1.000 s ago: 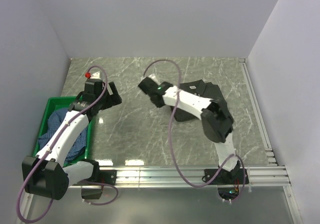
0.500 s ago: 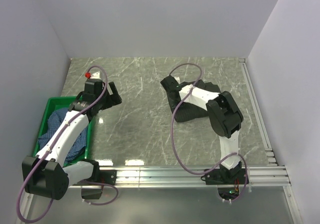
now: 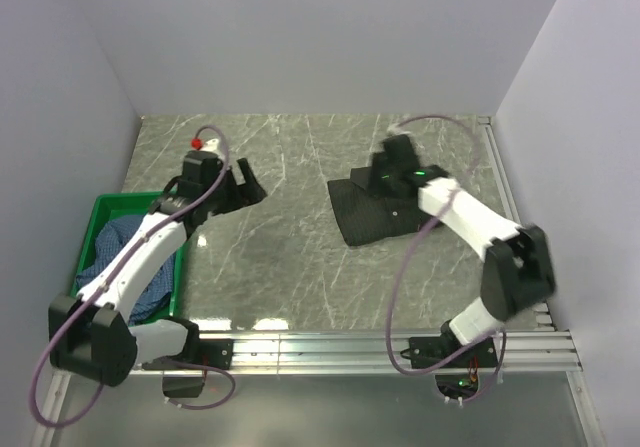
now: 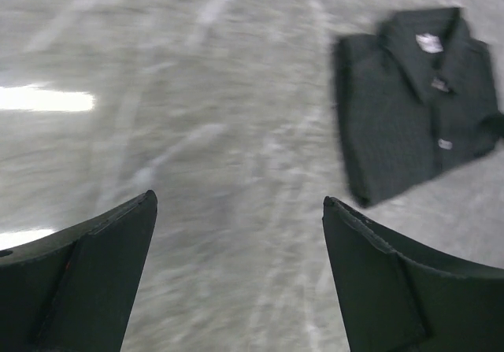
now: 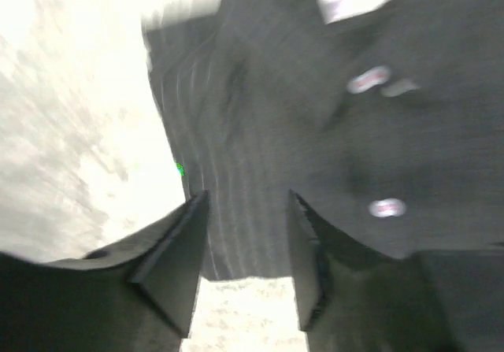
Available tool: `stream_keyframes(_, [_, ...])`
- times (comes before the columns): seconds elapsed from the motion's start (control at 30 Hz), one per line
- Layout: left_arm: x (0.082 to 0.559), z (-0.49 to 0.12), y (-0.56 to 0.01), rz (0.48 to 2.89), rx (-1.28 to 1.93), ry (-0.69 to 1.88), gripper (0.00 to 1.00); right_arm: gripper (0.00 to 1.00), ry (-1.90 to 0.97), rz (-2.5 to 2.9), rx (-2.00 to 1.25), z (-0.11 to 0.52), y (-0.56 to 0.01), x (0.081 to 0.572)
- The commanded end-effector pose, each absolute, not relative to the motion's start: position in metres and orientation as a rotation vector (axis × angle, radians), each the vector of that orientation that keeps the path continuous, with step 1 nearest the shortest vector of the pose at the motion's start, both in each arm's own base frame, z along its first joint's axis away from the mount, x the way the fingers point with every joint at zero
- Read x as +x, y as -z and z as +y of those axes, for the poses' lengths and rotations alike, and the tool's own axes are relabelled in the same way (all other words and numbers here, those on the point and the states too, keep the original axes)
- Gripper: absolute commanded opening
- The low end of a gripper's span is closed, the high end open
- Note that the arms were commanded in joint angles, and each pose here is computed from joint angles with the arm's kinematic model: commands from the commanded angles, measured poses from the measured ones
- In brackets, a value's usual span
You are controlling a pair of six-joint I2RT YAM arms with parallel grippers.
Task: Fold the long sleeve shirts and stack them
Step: Neatly place the folded shirt to the corner
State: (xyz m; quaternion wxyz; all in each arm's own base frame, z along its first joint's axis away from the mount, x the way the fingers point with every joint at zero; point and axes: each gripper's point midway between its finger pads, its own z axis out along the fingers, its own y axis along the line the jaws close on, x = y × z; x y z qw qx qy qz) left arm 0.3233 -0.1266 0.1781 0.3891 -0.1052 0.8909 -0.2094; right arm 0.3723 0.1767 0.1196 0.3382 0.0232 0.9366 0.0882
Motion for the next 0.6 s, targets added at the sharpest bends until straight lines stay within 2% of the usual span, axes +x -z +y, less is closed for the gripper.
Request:
stream_keyframes(0.0, [0.341,-0.184,-0.213,2.187,-0.211,0.743,0.93,0.59,-0.469,2.244,0.278,0.147,-0.162,0.386])
stream_keyframes(0.03, [0.344,-0.213,-0.214,2.189,-0.158,0.794,0.92,0.61,-0.486,2.220,0.384,0.121,-0.156,0.383])
stream_keyframes(0.1, [0.344,-0.253,-0.222,2.185,-0.121,0.882,0.91,0.64,-0.625,2.150,0.418,0.113,-0.163,0.384])
stream_keyframes(0.13, [0.349,-0.269,-0.206,2.225,-0.116,0.887,0.90,0.65,-0.651,2.144,0.496,0.091,-0.149,0.379])
stream_keyframes(0.23, [0.356,-0.322,-0.194,2.255,-0.070,0.974,0.86,0.64,-0.806,2.053,0.574,0.075,-0.150,0.377])
stream_keyframes(0.43, [0.371,-0.395,-0.139,2.339,0.023,1.020,0.69,0.55,-0.876,1.953,0.760,0.035,-0.127,0.379])
stream_keyframes(0.47, [0.373,-0.400,-0.130,2.350,0.023,1.024,0.62,0.54,-0.882,1.943,0.782,0.031,-0.122,0.379])
stream_keyframes(0.57, [0.372,-0.407,-0.091,2.423,0.005,1.019,0.52,0.52,-0.915,1.923,0.877,0.017,-0.098,0.378])
